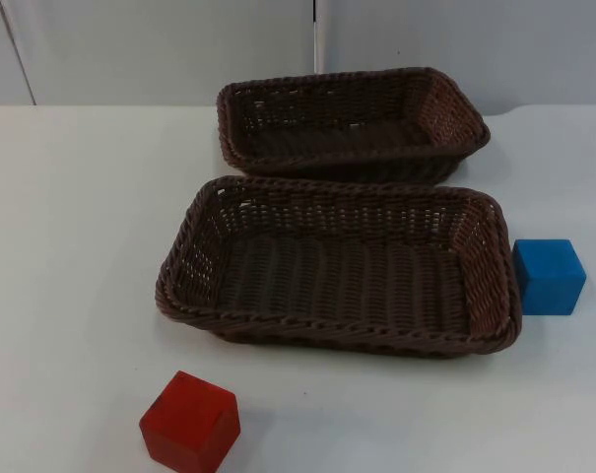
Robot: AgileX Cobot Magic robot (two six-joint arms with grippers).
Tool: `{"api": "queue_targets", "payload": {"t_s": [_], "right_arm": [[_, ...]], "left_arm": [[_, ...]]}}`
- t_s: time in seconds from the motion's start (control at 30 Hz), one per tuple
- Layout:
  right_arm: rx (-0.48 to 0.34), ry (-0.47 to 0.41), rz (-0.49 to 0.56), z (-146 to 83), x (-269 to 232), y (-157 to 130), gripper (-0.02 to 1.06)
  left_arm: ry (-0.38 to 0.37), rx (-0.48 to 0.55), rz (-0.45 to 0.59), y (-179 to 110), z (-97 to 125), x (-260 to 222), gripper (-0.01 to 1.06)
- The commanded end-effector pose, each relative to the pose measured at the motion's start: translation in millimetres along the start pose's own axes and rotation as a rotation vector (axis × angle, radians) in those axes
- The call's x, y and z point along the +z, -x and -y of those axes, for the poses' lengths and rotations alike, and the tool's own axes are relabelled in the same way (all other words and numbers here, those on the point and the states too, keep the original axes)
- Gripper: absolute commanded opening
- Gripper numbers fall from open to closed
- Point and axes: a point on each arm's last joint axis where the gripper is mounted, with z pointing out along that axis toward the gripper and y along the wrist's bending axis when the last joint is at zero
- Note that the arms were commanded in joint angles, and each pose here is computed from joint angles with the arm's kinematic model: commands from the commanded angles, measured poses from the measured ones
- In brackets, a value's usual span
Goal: Pick up one cube with the left hand and place it into the upper basket. Pick up one cube with the right hand and place it into the lower basket.
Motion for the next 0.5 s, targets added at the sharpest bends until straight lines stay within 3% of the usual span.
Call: {"api": "queue_targets", "payload": {"t_s": [0.0, 0.47], "right_arm": [[0.002, -0.004, 0.007, -0.1, -0.4, -0.1, 1.05], [0.002, -0.004, 0.007, -0.1, -0.4, -0.1, 1.05]], "left_arm": [[-0.008, -0.014, -0.025, 0.0, 0.6, 3.8, 1.05], [-0.007, -0.017, -0.055, 2.1, 0.3, 7.9, 1.05]]}}
